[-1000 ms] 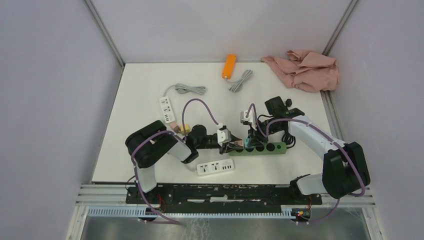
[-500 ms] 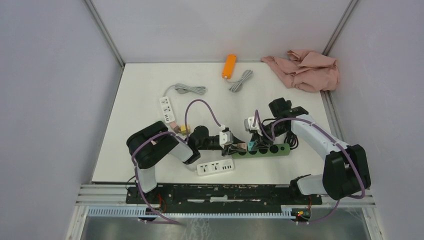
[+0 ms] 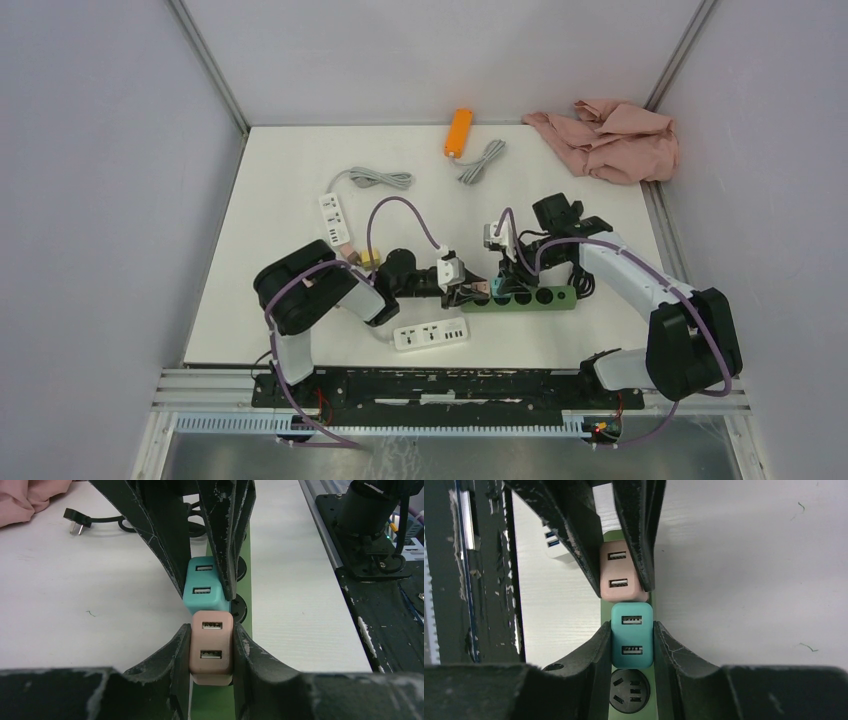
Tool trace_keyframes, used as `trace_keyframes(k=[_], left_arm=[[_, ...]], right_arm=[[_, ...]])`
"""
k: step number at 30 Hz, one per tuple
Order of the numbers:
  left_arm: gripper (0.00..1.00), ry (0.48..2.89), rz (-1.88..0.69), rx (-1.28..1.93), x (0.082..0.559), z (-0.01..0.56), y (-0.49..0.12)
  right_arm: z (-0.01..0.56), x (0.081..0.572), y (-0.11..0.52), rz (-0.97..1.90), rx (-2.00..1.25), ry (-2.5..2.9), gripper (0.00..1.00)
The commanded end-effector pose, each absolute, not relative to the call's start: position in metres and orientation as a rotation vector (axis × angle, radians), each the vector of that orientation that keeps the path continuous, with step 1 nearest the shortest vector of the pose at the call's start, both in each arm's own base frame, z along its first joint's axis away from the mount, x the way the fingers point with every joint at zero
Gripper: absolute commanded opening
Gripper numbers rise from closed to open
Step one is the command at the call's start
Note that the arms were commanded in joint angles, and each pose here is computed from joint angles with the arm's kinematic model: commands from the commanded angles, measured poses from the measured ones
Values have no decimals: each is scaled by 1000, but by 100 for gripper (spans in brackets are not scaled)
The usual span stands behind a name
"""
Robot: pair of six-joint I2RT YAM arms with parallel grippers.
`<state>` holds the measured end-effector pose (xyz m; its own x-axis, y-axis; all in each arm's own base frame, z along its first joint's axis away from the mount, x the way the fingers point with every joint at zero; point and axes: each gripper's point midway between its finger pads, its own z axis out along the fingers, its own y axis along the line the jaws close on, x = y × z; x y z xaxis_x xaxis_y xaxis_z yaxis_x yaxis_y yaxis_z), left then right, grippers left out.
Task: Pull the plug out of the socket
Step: Remove the plug from the socket.
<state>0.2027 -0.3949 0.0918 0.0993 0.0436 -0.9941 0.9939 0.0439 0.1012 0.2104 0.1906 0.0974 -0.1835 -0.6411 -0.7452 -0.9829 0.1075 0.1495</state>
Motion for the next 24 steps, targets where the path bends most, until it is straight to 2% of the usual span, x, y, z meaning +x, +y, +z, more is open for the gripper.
trace_keyframes(k=[1, 6, 17, 24], left_arm=[[3, 1321, -1015, 1276, 210, 55, -387], [3, 1325, -1018, 1278, 210, 54, -388], [3, 1330, -1017, 1279, 211, 53, -389], [3, 1331, -1013, 1275, 212, 53, -388]], right_arm=[[155, 185, 214, 1099, -1618, 1582, 0], [159, 152, 214, 1208, -1717, 1420, 0], [160, 205, 241, 1140, -1416, 1724, 0], [159, 224, 216, 1080, -1310, 1802, 0]])
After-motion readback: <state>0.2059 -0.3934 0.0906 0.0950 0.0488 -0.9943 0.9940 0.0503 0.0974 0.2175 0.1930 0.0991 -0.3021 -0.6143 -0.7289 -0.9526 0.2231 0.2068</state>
